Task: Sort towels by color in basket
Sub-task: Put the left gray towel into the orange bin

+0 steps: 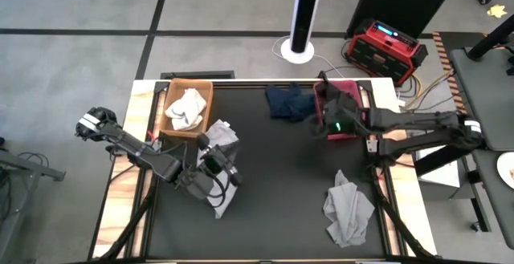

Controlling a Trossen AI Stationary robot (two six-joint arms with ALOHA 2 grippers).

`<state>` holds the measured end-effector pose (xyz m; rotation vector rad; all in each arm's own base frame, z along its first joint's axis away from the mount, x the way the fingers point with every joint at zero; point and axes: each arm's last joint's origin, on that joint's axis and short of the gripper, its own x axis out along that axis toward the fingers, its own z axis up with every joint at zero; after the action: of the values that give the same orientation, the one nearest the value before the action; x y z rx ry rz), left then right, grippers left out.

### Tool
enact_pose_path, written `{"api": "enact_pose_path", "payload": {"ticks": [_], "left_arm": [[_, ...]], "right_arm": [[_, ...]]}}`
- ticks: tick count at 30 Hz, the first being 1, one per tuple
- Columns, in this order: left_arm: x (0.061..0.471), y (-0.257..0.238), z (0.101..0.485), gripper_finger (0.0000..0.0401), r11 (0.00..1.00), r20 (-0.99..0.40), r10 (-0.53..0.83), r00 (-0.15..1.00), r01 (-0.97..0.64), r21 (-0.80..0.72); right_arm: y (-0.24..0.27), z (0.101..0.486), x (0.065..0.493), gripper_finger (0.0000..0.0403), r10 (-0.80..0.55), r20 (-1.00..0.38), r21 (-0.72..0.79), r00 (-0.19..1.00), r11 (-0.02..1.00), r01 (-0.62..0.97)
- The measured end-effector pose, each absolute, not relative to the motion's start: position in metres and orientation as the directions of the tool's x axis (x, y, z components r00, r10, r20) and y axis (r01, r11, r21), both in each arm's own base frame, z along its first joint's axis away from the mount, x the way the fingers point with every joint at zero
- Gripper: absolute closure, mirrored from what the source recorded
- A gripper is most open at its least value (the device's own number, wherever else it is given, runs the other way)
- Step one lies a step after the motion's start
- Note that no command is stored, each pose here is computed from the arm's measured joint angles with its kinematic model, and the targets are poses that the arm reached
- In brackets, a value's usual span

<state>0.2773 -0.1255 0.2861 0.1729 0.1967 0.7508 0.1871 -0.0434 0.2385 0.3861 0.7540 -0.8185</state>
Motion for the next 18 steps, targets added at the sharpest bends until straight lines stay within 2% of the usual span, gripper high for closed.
{"api": "enact_pose_path", "payload": {"ticks": [8,14,18], "left_arm": [[0.28,-0.131,0.284,0.0363,0.842,-0.182,0.539,0.822,-0.536,0.07],[0.28,-0.137,0.284,0.0363,0.894,-0.217,0.436,0.874,-0.449,-0.014],[0.28,-0.141,0.286,0.0363,0.897,-0.216,0.419,0.882,-0.439,-0.055]], "right_arm": [[0.006,0.237,0.207,0.0394,-0.449,-0.664,0.031,0.598,0.783,0.621],[0.025,0.232,0.211,0.0394,-0.445,-0.652,0.001,0.614,0.809,0.588],[0.032,0.229,0.211,0.0394,-0.427,-0.658,-0.008,0.62,0.828,0.561]]}}
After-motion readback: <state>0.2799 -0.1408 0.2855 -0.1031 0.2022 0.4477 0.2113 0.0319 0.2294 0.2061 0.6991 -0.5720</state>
